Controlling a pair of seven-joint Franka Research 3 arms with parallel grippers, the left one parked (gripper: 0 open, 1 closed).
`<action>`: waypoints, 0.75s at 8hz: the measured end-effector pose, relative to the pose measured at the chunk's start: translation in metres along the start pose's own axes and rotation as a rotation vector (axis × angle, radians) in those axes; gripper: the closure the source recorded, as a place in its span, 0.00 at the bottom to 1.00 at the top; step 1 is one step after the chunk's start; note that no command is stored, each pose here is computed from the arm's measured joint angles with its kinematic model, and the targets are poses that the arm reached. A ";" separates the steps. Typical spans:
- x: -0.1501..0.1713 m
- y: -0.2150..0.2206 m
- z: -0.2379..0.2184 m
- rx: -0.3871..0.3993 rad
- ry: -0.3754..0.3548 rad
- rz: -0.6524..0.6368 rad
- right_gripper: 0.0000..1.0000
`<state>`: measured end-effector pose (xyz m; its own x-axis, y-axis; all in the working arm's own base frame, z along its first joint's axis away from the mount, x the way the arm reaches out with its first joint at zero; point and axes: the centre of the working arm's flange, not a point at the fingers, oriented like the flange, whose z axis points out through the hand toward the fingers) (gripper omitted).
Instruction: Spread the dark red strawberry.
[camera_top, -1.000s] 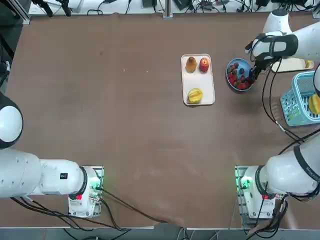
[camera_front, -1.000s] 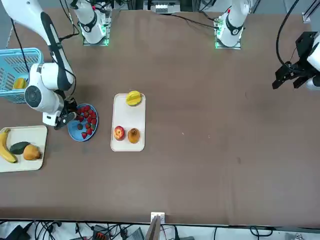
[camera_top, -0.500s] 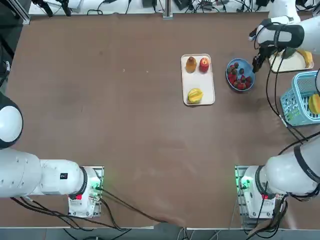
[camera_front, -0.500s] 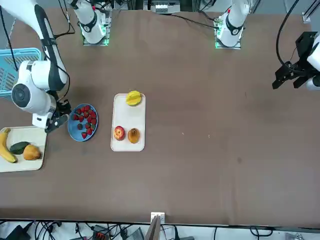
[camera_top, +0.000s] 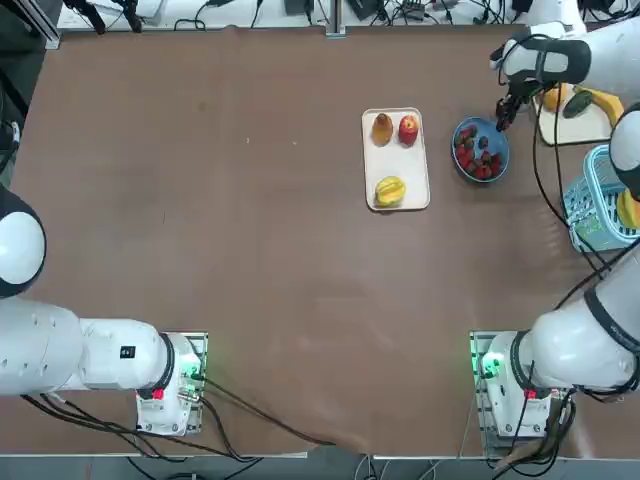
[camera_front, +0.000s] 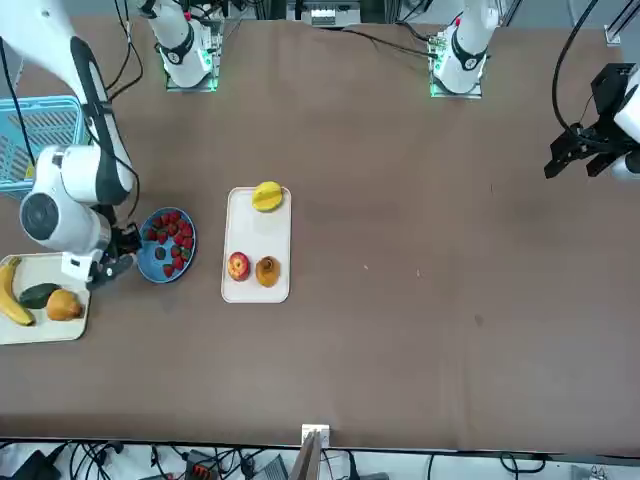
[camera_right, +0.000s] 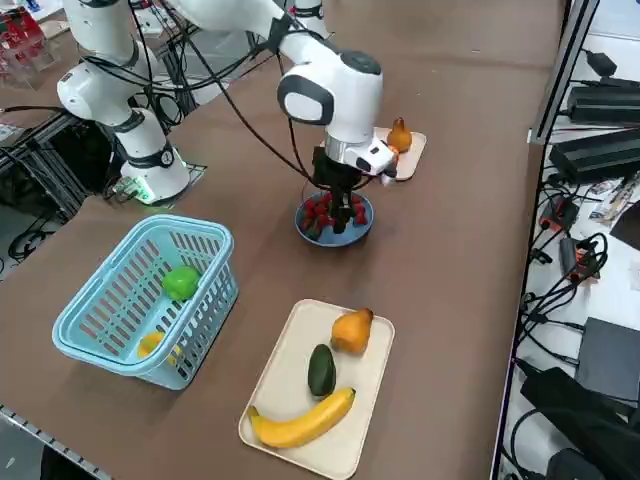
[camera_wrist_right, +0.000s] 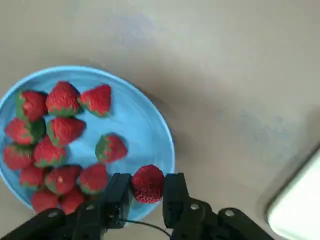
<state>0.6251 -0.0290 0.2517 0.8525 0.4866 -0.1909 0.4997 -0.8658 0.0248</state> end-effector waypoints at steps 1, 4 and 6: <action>0.010 -0.005 0.010 0.003 -0.004 -0.001 0.63; 0.022 -0.001 0.025 0.008 -0.009 0.000 0.46; 0.025 0.002 0.017 0.000 0.004 0.003 0.12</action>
<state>0.6451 -0.0208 0.2302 0.8546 0.4845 -0.1869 0.4972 -0.8673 0.0252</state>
